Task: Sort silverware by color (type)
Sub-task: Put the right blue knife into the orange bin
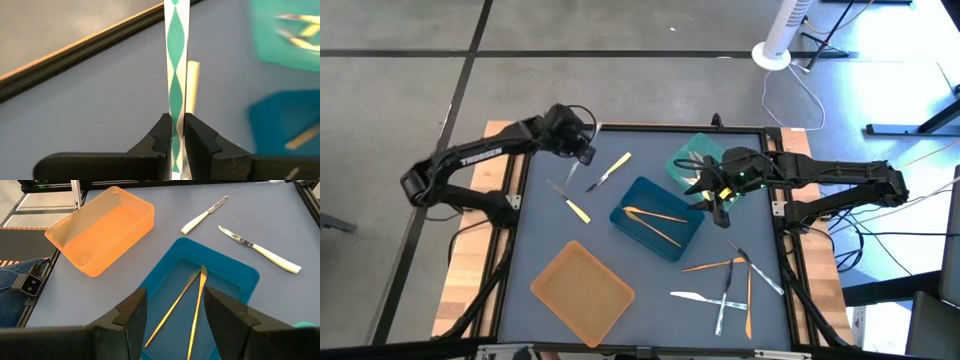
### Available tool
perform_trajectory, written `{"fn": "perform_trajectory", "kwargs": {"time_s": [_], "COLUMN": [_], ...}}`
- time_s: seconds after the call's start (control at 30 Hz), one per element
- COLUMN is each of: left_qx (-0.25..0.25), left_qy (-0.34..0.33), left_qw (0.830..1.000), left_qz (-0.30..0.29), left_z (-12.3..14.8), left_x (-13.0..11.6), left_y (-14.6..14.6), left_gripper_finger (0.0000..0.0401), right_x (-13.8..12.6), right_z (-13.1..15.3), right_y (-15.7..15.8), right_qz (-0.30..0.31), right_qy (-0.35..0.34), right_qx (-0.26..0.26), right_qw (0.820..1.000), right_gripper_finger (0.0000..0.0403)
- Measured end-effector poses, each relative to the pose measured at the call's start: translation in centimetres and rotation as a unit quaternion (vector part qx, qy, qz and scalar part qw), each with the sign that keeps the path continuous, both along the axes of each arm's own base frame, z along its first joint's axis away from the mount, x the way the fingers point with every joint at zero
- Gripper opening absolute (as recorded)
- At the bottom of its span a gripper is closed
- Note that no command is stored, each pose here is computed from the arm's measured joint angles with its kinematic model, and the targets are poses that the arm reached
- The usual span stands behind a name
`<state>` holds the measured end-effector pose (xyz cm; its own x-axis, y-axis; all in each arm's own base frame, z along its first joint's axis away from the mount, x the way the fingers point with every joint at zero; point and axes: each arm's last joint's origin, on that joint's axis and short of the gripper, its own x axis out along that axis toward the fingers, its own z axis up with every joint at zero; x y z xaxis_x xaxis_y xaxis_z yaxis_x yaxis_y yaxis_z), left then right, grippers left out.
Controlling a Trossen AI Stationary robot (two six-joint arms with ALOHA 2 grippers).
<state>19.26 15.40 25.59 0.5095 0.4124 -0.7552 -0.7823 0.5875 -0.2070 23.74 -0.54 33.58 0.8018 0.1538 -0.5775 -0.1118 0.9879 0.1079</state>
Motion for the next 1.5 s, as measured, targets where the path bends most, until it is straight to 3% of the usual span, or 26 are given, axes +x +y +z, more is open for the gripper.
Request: {"fn": "perform_trajectory", "kwargs": {"time_s": [0.33, 0.7, 0.97, 1.37, 1.5], "left_qx": [0.048, 0.066, 0.058, 0.050, 0.037], "left_qy": [-0.044, -0.075, -0.081, -0.086, -0.083], "left_qw": [0.987, 0.952, 0.917, 0.850, 0.841], "left_qz": [-0.150, -0.291, -0.386, -0.518, -0.533], "left_z": [2.2, 2.7, 2.7, 2.7, 2.4], "left_x": [2.3, 4.4, 4.5, 3.1, 2.5], "left_y": [-6.2, -12.3, -17.2, -23.9, -25.8], "left_gripper_finger": [0.0031, 0.0031, 0.0031, 0.0031, 0.0031], "right_x": [0.0, -0.1, -0.2, -0.3, -0.3], "right_z": [0.0, -0.1, -0.3, -0.4, -0.4], "right_y": [0.0, 0.0, 0.0, 0.0, 0.0], "right_qz": [0.000, 0.000, 0.000, 0.000, 0.000], "right_qy": [0.000, 0.006, 0.019, 0.026, 0.026], "right_qx": [0.000, 0.000, 0.001, 0.001, 0.001], "right_qw": [1.000, 1.000, 1.000, 1.000, 1.000], "right_gripper_finger": [0.0184, 0.0184, 0.0184, 0.0184, 0.0184]}}
